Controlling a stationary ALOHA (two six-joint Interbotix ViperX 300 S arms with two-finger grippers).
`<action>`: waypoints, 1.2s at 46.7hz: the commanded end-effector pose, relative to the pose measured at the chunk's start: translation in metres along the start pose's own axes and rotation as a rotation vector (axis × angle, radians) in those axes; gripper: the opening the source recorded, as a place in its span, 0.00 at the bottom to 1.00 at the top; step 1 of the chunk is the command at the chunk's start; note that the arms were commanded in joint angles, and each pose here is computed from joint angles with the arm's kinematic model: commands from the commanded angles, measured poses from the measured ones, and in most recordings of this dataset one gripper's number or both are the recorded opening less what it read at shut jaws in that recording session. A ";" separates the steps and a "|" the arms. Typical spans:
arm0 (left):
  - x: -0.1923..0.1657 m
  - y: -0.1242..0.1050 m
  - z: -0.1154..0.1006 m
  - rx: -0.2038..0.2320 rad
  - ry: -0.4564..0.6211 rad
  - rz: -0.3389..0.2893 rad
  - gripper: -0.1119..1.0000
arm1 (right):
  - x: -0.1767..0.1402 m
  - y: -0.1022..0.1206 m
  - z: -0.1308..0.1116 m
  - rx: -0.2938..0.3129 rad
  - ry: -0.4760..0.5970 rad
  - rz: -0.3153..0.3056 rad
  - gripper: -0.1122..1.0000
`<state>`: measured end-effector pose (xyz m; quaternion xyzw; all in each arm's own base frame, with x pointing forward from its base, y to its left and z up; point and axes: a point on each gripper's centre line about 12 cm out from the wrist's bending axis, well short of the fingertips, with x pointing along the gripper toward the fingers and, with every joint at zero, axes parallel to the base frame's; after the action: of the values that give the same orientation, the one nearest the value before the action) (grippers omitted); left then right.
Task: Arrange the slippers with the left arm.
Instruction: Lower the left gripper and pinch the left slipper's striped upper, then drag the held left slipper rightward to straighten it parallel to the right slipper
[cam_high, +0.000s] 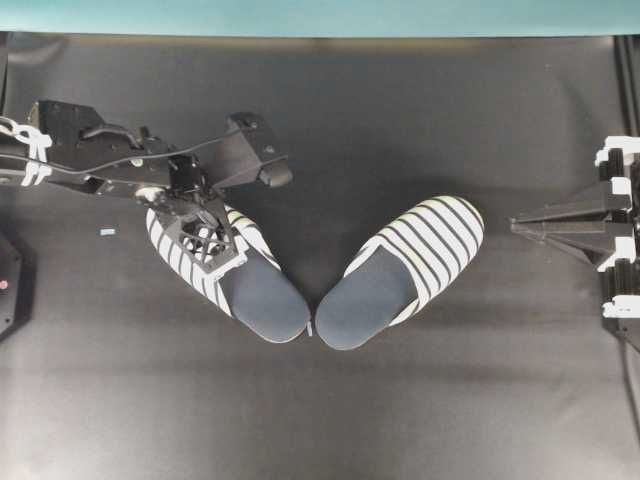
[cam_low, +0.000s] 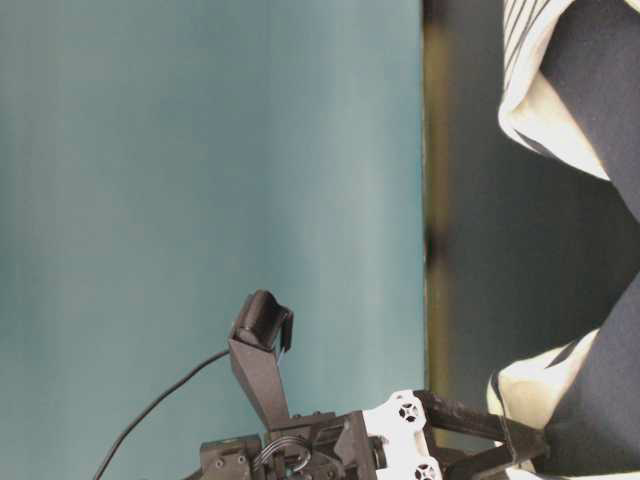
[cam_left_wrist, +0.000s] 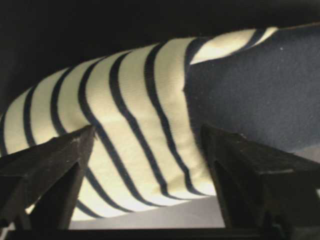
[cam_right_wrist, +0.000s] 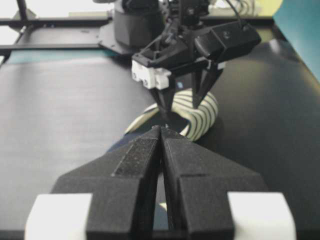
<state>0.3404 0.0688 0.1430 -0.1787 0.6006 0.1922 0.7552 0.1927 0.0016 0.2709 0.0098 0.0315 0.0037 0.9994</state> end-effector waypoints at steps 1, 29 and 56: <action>-0.003 -0.001 0.002 0.012 -0.014 -0.003 0.79 | 0.001 0.000 0.002 0.008 -0.006 0.001 0.11; -0.063 -0.011 0.038 0.328 -0.221 -0.033 0.11 | 0.000 0.000 -0.006 0.008 -0.002 0.001 0.11; -0.043 -0.020 0.058 0.395 -0.288 -0.039 0.11 | 0.000 0.000 -0.008 0.008 0.005 0.001 0.11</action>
<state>0.3856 0.0777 0.2085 -0.0103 0.5119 0.0803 0.8552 0.1906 0.0016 0.2605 0.0097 0.0376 0.0036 0.9992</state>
